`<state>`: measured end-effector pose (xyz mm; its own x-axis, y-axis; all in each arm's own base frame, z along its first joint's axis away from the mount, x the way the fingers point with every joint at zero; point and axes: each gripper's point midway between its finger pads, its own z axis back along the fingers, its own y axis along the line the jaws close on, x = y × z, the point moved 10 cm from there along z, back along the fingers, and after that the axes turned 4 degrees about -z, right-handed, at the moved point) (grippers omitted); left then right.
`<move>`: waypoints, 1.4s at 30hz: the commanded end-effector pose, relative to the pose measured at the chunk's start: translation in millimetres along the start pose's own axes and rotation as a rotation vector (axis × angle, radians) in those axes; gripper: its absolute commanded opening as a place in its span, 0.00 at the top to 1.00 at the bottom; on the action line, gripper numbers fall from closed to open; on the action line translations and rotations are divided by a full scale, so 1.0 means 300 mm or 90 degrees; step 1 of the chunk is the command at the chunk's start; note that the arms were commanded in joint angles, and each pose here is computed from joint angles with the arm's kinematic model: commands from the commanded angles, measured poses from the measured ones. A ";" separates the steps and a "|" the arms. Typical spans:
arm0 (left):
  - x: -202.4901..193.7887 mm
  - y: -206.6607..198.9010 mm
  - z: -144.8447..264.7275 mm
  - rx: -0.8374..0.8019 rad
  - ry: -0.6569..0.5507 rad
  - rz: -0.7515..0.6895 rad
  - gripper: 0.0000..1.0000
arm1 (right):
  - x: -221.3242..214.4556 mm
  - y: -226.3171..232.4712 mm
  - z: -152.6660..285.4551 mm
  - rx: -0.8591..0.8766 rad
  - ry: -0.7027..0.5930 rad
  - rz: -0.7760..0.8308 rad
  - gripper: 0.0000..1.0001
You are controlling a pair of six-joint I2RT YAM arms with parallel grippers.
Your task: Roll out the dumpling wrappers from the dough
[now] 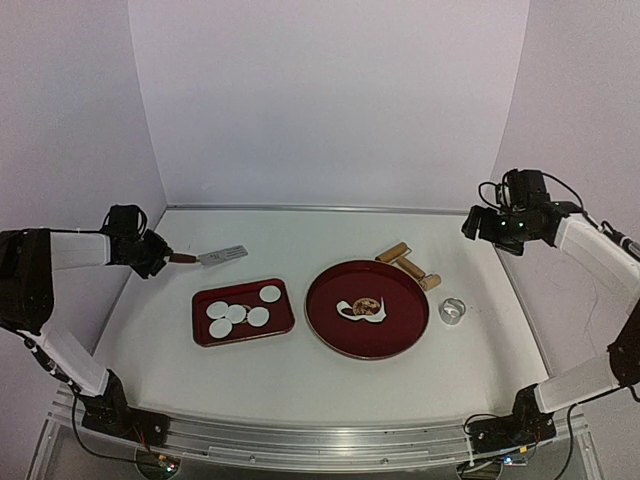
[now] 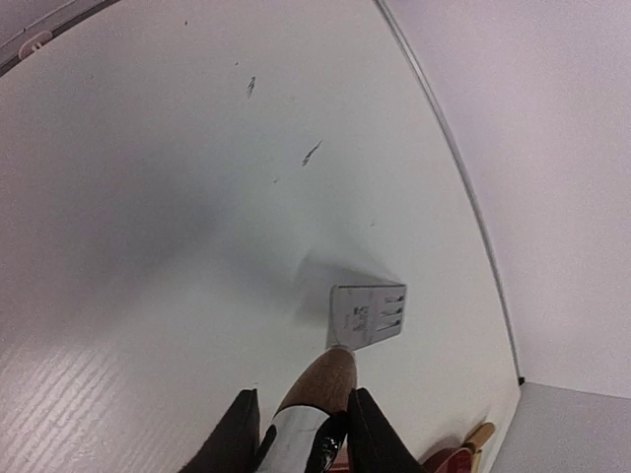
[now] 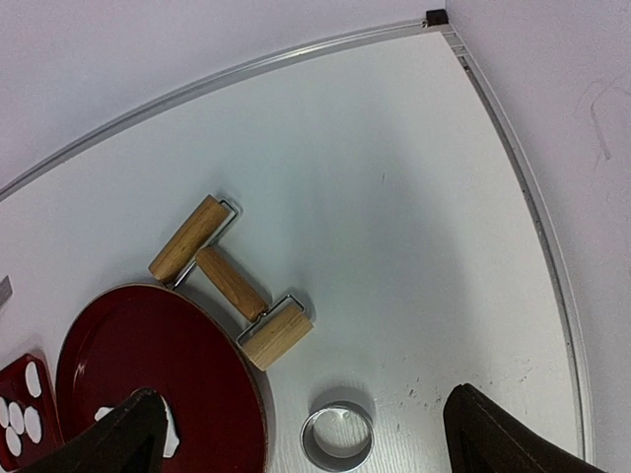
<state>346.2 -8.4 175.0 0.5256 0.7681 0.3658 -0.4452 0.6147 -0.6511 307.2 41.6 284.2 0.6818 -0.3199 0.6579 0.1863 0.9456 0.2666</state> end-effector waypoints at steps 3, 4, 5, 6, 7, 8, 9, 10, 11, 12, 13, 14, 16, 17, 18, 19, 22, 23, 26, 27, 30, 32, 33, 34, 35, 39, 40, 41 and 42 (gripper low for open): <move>-0.091 0.149 -0.048 0.105 0.077 0.007 0.43 | 0.018 -0.016 0.082 -0.025 -0.072 0.030 0.02; -0.093 0.157 -0.042 0.110 0.075 0.010 0.37 | 0.020 -0.015 0.088 -0.024 -0.075 0.036 0.02; -0.093 0.161 -0.032 0.115 0.071 0.013 0.29 | 0.022 -0.016 0.094 -0.024 -0.079 0.040 0.02; -0.091 0.163 -0.022 0.122 0.067 0.014 0.22 | 0.023 -0.016 0.103 -0.025 -0.085 0.042 0.02; -0.086 0.160 -0.008 0.128 0.057 0.011 0.16 | 0.025 -0.017 0.110 -0.026 -0.089 0.045 0.02; -0.083 0.157 0.009 0.136 0.049 0.009 0.11 | 0.027 -0.018 0.118 -0.027 -0.094 0.048 0.02; -0.077 0.152 0.030 0.143 0.037 0.006 0.07 | 0.028 -0.019 0.126 -0.028 -0.100 0.052 0.02; -0.072 0.147 0.048 0.148 0.024 0.003 0.04 | 0.030 -0.018 0.132 -0.027 -0.105 0.056 0.02; -0.064 0.137 0.076 0.147 0.010 -0.001 0.02 | 0.031 -0.018 0.138 -0.025 -0.111 0.063 0.02; -0.059 0.128 0.097 0.146 0.002 -0.008 0.01 | 0.032 -0.018 0.145 -0.022 -0.119 0.072 0.02; -0.052 0.113 0.124 0.141 -0.009 -0.018 0.01 | 0.031 -0.018 0.151 -0.019 -0.126 0.083 0.02; -0.043 0.098 0.152 0.135 -0.023 -0.031 0.01 | 0.032 -0.017 0.160 -0.014 -0.138 0.093 0.02; -0.023 0.059 0.220 0.115 -0.060 -0.065 0.01 | 0.033 -0.015 0.190 0.005 -0.174 0.112 0.02; -0.009 0.035 0.267 0.103 -0.088 -0.089 0.01 | 0.031 -0.015 0.207 0.015 -0.196 0.122 0.02; 0.006 0.008 0.315 0.087 -0.120 -0.116 0.01 | 0.024 -0.017 0.216 0.023 -0.211 0.130 0.02; 0.019 -0.018 0.365 0.071 -0.149 -0.144 0.00 | 0.020 -0.018 0.230 0.030 -0.230 0.137 0.02; 0.040 -0.088 0.504 0.018 -0.218 -0.220 0.00 | 0.002 -0.027 0.265 0.043 -0.283 0.157 0.02; 0.040 -0.102 0.545 0.006 -0.235 -0.239 0.00 | -0.008 -0.034 0.266 0.040 -0.290 0.158 0.02; 0.030 -0.123 0.637 -0.024 -0.266 -0.266 0.01 | -0.036 -0.052 0.268 0.032 -0.301 0.157 0.02; 0.023 -0.122 0.650 -0.029 -0.266 -0.268 0.01 | -0.043 -0.055 0.268 0.032 -0.301 0.154 0.02; -0.006 -0.103 0.665 -0.041 -0.251 -0.259 0.00 | -0.061 -0.063 0.266 0.034 -0.299 0.141 0.02; -0.025 -0.091 0.658 -0.056 -0.231 -0.251 0.01 | -0.066 -0.064 0.265 0.037 -0.297 0.136 0.02; -0.031 -0.086 0.655 -0.061 -0.227 -0.246 0.01 | -0.066 -0.063 0.263 0.039 -0.295 0.135 0.02; -0.034 -0.084 0.654 -0.064 -0.226 -0.242 0.00 | -0.066 -0.063 0.261 0.040 -0.294 0.135 0.02; -0.034 -0.084 0.655 -0.066 -0.227 -0.241 0.00 | -0.064 -0.062 0.261 0.041 -0.294 0.135 0.02; -0.025 -0.096 0.664 -0.068 -0.234 -0.249 0.01 | -0.056 -0.056 0.258 0.044 -0.292 0.133 0.02; -0.023 -0.100 0.665 -0.068 -0.235 -0.253 0.01 | -0.054 -0.055 0.257 0.046 -0.291 0.133 0.02; -0.020 -0.103 0.667 -0.067 -0.236 -0.253 0.00 | -0.054 -0.054 0.254 0.047 -0.289 0.133 0.02; -0.018 -0.106 0.668 -0.066 -0.236 -0.254 0.01 | -0.052 -0.052 0.254 0.049 -0.288 0.132 0.02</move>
